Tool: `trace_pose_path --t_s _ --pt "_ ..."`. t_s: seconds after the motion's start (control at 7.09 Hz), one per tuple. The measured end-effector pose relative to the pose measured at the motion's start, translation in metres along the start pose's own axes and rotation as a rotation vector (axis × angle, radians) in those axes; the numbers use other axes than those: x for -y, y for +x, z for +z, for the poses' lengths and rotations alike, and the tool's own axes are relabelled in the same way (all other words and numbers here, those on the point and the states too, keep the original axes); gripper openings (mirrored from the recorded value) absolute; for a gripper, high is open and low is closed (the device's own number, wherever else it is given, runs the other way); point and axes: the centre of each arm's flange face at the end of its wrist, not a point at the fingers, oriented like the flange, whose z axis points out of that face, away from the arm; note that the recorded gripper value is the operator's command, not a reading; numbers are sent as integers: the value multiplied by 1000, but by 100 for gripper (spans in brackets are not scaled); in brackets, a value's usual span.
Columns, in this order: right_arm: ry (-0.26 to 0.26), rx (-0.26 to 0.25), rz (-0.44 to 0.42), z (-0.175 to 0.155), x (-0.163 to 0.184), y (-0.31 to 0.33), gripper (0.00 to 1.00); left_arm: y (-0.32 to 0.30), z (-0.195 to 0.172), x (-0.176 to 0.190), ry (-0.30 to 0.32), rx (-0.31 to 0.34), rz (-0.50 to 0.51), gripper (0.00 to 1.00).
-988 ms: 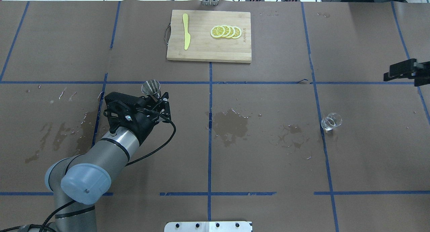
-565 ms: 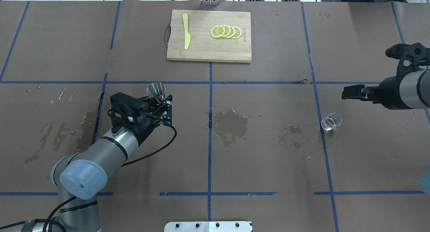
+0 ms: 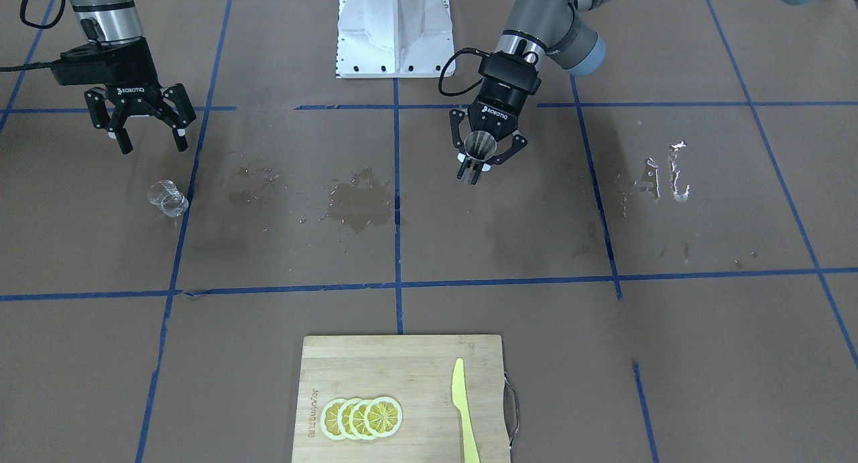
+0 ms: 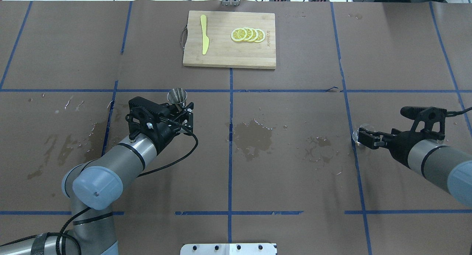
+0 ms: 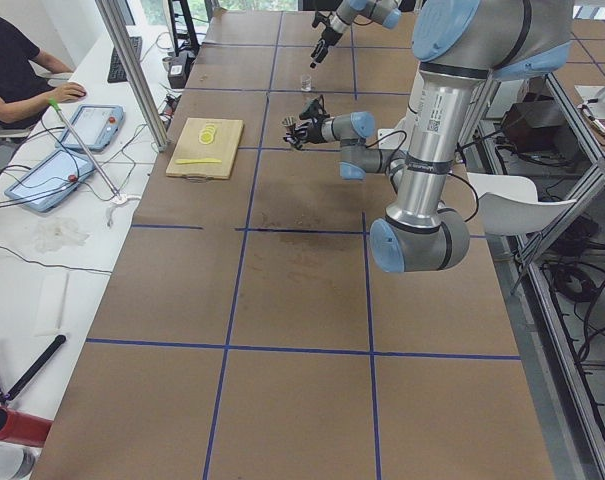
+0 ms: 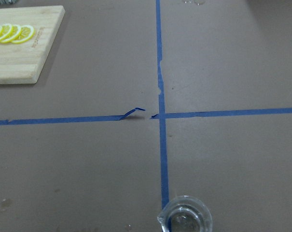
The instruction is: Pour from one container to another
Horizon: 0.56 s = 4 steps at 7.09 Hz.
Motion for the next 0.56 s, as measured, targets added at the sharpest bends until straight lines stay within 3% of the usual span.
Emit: trace_pose_path --t_s 0.28,0.56 --pt "138 -30 -70 29 -44 21 100 -1 2 -1 -1 3 1 0" --pt "229 -42 -84 53 -63 19 100 -2 2 -1 0 5 1 0"
